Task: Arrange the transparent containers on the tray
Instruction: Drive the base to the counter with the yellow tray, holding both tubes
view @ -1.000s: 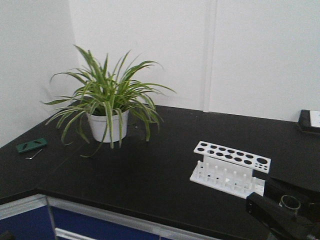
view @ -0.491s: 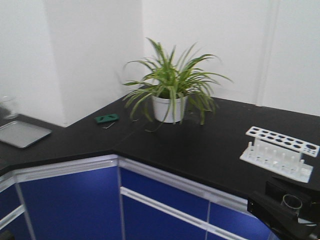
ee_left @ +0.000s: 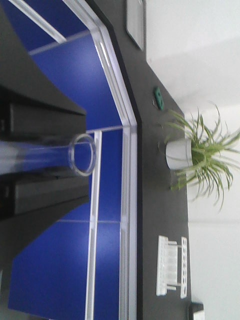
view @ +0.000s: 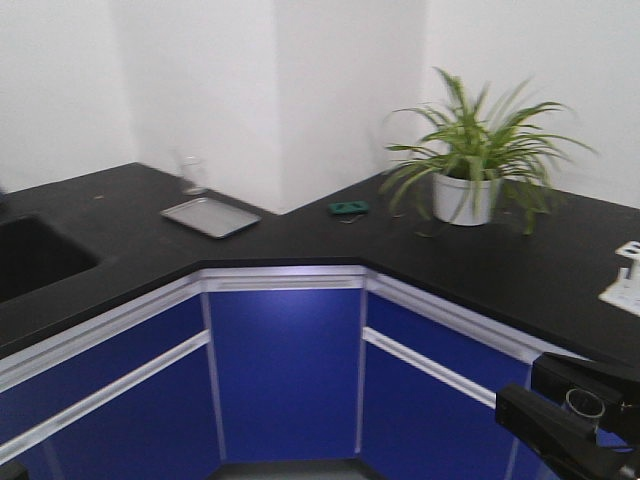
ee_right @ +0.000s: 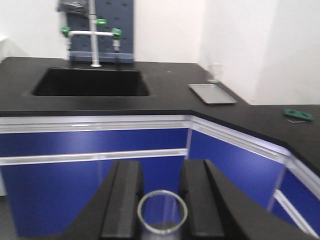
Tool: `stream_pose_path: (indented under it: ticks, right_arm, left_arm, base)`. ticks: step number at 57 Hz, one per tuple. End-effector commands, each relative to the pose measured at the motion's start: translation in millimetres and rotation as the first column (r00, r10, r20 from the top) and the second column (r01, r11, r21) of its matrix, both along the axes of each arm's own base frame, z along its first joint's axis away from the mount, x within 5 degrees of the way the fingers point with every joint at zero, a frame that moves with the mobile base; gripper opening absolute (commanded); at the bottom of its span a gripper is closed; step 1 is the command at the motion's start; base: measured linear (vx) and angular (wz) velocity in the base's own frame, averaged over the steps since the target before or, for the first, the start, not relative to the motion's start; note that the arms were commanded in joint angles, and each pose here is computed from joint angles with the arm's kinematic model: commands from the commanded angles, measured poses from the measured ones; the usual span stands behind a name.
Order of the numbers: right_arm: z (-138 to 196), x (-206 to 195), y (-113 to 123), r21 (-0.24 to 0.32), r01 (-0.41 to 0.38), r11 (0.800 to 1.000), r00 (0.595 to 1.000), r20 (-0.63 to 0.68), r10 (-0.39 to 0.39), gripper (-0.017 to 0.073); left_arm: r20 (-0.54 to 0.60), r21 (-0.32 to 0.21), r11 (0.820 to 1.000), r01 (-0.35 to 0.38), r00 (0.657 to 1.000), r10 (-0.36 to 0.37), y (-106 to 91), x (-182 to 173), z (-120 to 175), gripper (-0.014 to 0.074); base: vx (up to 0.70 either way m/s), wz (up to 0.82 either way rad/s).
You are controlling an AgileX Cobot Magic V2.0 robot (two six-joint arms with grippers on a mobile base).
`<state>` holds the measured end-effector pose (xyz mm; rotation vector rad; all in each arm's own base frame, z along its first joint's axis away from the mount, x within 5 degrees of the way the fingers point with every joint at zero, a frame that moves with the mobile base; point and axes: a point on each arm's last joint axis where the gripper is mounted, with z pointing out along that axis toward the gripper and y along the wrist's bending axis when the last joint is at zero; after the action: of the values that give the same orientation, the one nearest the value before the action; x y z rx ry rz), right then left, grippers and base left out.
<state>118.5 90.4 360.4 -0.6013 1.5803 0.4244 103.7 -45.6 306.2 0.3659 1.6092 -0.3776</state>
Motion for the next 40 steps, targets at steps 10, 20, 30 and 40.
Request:
stream_pose_path:
  ticks: [10, 20, 30, 40]
  right_arm:
    - [18.3, -1.6, -0.7, 0.058, -0.01, 0.998, 0.995, 0.103, 0.004, -0.0011]
    - [18.3, -1.6, -0.7, 0.058, -0.01, 0.998, 0.995, 0.103, 0.004, -0.0011]
    - [18.6, -1.6, -0.7, 0.059, -0.01, 0.998, 0.994, 0.105, 0.004, -0.0011]
    - [18.6, -1.6, -0.7, 0.059, -0.01, 0.998, 0.994, 0.105, 0.004, -0.0011]
  left_arm:
    - [0.031, 0.006, 1.0, -0.025, 0.999, 0.025, 1.9, 1.3, 9.9, -0.0001]
    - [0.031, 0.006, 1.0, -0.025, 0.999, 0.025, 1.9, 1.3, 9.9, -0.0001]
    - [0.031, 0.006, 1.0, -0.025, 0.999, 0.025, 1.9, 1.3, 9.9, -0.0001]
    - [0.031, 0.006, 1.0, -0.025, 0.999, 0.025, 1.9, 1.3, 9.9, -0.0001]
  base:
    - [-0.3, 0.59]
    - [-0.27, 0.57]
    - [-0.24, 0.5]
    - [-0.19, 0.43]
